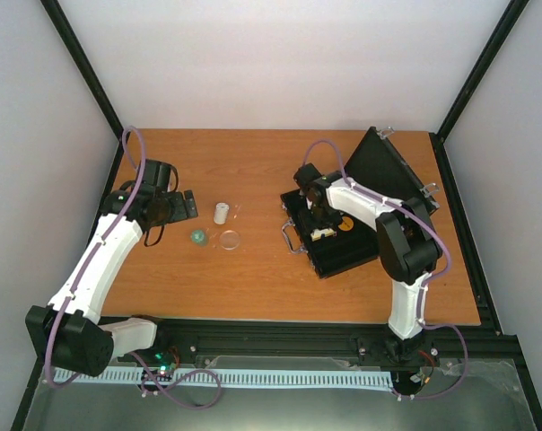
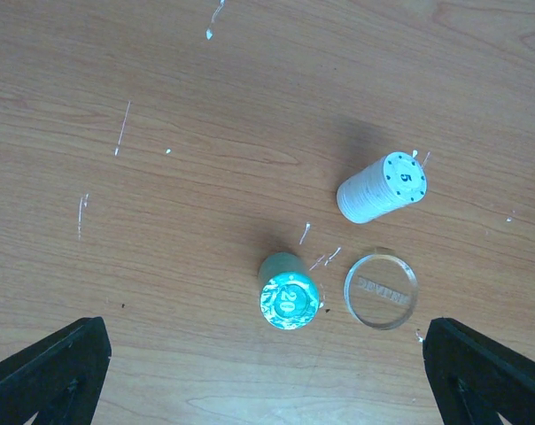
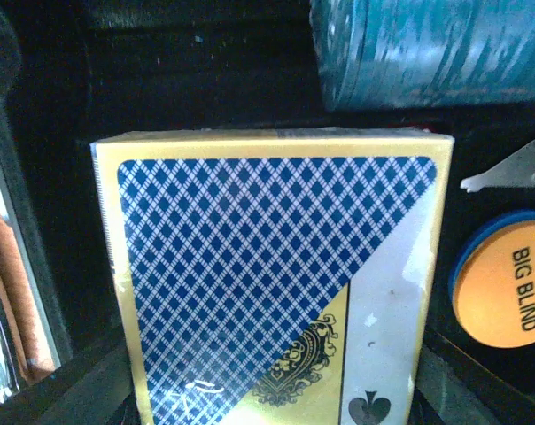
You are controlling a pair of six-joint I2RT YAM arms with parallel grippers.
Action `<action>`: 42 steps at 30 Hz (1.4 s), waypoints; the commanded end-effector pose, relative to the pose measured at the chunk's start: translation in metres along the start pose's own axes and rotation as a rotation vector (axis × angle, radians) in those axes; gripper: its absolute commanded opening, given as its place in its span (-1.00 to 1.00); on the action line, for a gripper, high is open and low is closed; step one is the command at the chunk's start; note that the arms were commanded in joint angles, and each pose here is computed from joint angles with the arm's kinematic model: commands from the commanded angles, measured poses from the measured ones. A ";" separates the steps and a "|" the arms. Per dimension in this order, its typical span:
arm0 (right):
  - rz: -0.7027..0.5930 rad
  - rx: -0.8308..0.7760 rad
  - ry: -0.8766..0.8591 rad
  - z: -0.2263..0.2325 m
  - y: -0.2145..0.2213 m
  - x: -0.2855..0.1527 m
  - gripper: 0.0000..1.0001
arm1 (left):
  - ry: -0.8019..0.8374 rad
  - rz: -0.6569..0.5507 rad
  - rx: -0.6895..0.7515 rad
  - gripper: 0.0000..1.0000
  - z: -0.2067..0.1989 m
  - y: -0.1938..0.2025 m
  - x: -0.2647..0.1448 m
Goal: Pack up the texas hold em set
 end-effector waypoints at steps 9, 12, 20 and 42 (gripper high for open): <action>-0.034 0.024 -0.057 -0.001 0.010 -0.011 -0.18 | 0.023 -0.009 0.007 0.99 -0.003 -0.002 0.004; -0.019 0.023 -0.076 0.002 0.012 -0.006 -0.13 | 0.024 -0.007 0.010 1.00 -0.003 -0.002 0.005; -0.013 0.021 -0.083 0.002 0.016 -0.007 0.08 | 0.020 -0.009 0.015 1.00 -0.003 -0.002 0.004; -0.082 0.006 -0.136 0.001 0.011 -0.047 0.86 | 0.018 -0.003 0.014 0.99 -0.003 -0.001 0.007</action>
Point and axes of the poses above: each gripper's point midway between its finger pads, its own x axis out along the fingers, its own z axis along the line the jaws close on, y = z × x, the point moved 9 cm from there along -x, back along the fingers
